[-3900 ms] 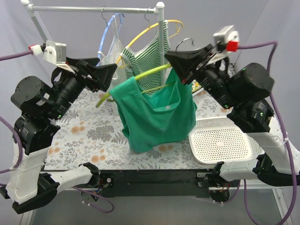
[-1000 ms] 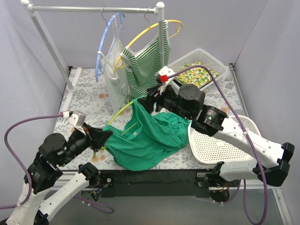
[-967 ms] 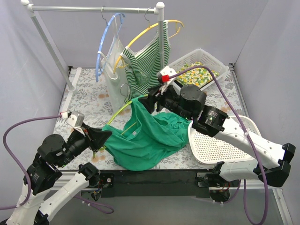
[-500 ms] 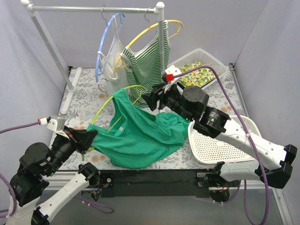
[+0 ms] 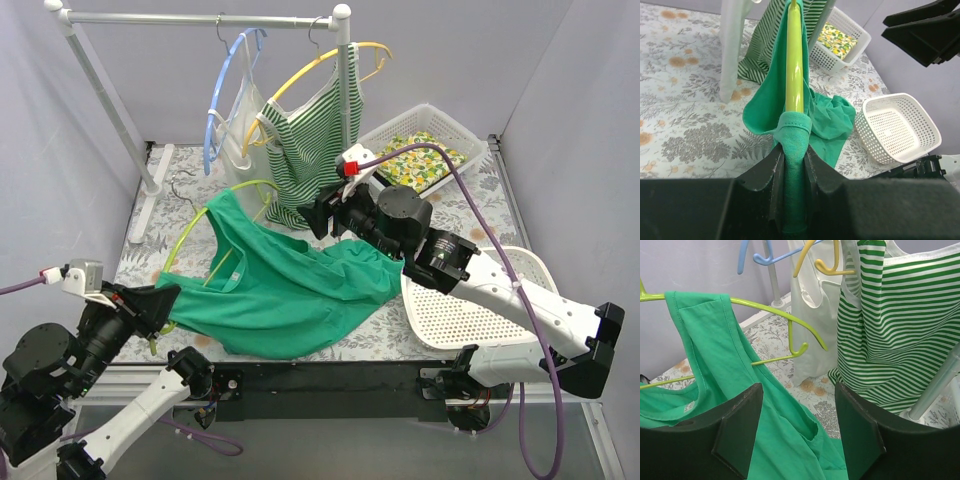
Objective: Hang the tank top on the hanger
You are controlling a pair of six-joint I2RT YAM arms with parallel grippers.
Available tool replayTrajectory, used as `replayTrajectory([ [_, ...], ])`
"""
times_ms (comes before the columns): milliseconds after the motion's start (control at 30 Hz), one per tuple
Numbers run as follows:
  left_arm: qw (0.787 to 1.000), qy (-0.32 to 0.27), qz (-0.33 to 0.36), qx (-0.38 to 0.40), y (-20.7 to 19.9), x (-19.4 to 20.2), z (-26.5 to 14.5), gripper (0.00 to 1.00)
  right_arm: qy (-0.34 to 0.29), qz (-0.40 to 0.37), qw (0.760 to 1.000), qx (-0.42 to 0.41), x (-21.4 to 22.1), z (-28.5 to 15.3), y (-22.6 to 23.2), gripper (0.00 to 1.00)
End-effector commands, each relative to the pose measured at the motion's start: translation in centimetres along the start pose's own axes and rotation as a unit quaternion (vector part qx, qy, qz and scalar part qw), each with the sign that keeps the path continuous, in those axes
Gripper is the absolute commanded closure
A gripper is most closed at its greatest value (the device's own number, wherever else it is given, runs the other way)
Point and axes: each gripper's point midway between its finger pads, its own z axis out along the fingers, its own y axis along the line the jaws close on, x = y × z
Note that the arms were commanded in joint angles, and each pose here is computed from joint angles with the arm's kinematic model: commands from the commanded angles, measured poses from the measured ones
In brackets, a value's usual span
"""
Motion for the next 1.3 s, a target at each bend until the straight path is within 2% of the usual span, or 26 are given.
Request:
replayTrajectory([
  [0,0.999,-0.025,-0.016,-0.038,1.2,-1.4,-1.0,1.0,-0.028,0.014,1.0,-0.004,-1.1,0.4,0.3,0.33],
  [133,0.997,-0.024,-0.021,-0.073,2.5,-1.3,-1.4,1.0,-0.025,0.015,1.0,-0.004,-0.8,0.6,0.4,0.33],
  [333,0.988,-0.065,-0.032,-0.134,4.7,-3.0,-2.3,1.0,-0.021,0.015,1.0,-0.006,-0.5,0.7,0.4,0.33],
  [600,0.967,-0.103,0.025,-0.231,6.5,-6.9,-0.8,1.0,-0.018,0.016,1.0,-0.014,-0.2,0.7,0.7,0.33],
  [800,0.966,-0.122,0.056,-0.223,5.5,-9.8,0.9,1.0,-0.019,0.017,0.999,-0.019,-0.5,0.7,0.9,0.33],
  [933,0.955,-0.123,0.101,-0.252,5.2,-11.6,2.4,1.0,-0.018,0.016,0.999,-0.021,-0.4,0.7,1.0,0.33],
  [1100,0.943,-0.151,0.125,-0.269,4.4,-15.1,2.3,1.0,-0.019,0.015,0.999,-0.025,-0.5,0.9,1.2,0.33],
  [1267,0.938,-0.143,0.156,-0.274,3.8,-16.3,2.9,1.0,-0.012,0.013,0.999,-0.034,-0.1,1.4,1.5,0.33],
])
